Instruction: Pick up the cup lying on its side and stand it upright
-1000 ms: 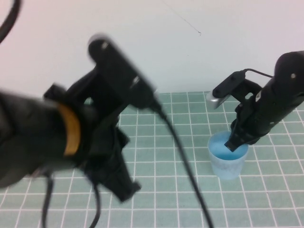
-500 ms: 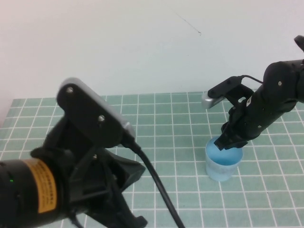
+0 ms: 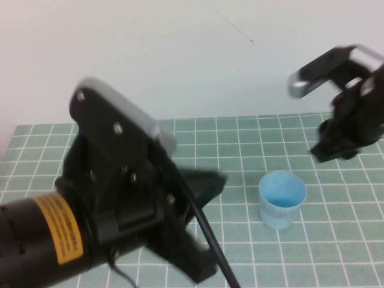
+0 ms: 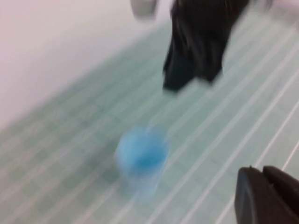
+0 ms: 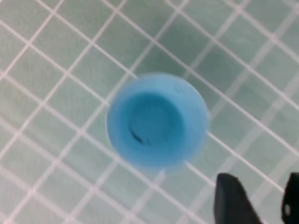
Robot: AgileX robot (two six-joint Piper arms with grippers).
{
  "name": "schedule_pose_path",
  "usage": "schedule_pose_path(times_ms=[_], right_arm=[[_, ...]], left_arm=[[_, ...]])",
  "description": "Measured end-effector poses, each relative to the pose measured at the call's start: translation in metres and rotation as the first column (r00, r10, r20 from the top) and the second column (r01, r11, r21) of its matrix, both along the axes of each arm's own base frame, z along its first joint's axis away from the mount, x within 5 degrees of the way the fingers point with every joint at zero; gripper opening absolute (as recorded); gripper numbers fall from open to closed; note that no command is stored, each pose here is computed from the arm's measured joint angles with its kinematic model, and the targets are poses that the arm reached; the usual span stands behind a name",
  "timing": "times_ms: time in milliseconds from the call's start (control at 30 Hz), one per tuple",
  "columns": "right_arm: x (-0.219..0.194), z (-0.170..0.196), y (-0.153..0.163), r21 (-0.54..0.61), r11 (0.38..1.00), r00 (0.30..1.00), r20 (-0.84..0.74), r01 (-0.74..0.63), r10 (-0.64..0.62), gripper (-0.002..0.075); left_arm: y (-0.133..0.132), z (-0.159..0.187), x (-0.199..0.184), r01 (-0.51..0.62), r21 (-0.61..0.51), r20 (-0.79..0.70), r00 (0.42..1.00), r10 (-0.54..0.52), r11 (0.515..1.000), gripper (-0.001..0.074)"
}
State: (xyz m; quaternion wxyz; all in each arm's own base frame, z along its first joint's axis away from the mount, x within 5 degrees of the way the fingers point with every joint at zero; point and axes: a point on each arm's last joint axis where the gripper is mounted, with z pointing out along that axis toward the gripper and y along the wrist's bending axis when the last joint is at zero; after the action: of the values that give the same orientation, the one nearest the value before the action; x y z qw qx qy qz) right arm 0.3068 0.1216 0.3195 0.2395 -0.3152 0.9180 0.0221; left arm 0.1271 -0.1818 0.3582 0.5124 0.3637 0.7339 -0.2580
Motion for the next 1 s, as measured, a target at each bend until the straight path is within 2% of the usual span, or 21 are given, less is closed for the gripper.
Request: schedule_pose_path(times_ms=[100,167,267,367,533,667,833,1000], right_arm=[[-0.027,0.031,-0.012,-0.005,1.0,0.999,0.04,-0.002,0.003,0.0059],[-0.045,0.049,-0.019,0.013,1.0,0.997,0.082,0.003,-0.004,0.0],[-0.077,0.071,-0.032,0.061,0.998,0.983,0.178,0.023,-0.033,0.0],[-0.109,0.074,-0.045,0.111,0.993,0.971,0.23,0.047,-0.072,0.0],[-0.162,0.058,-0.065,0.208,0.976,0.928,0.348,0.059,-0.131,0.0],[-0.195,0.03,-0.079,0.293,0.954,0.881,0.434,0.06,-0.188,-0.0001],[-0.224,-0.01,-0.09,0.304,0.952,0.854,0.483,0.044,-0.194,-0.0001],[-0.24,-0.04,-0.097,0.291,0.955,0.872,0.45,0.059,-0.191,-0.0001]], left_arm=[[-0.005,0.012,0.0,0.023,-0.145,0.042,0.999,-0.017,0.989,0.0],[-0.006,0.019,-0.001,0.038,-0.205,0.075,0.997,-0.023,0.978,0.0],[-0.007,0.022,-0.001,0.046,-0.233,0.095,0.995,-0.025,0.971,0.0],[-0.007,0.022,-0.001,0.047,-0.234,0.096,0.995,-0.025,0.971,0.0],[-0.006,0.02,-0.001,0.041,-0.217,0.084,0.996,-0.024,0.975,0.0],[-0.006,0.018,-0.001,0.037,-0.202,0.073,0.997,-0.022,0.979,0.0],[-0.006,0.016,-0.001,0.03,-0.179,0.057,0.998,-0.02,0.983,-0.0001],[-0.006,0.016,-0.001,0.03,-0.179,0.057,0.998,-0.02,0.983,-0.0001]])
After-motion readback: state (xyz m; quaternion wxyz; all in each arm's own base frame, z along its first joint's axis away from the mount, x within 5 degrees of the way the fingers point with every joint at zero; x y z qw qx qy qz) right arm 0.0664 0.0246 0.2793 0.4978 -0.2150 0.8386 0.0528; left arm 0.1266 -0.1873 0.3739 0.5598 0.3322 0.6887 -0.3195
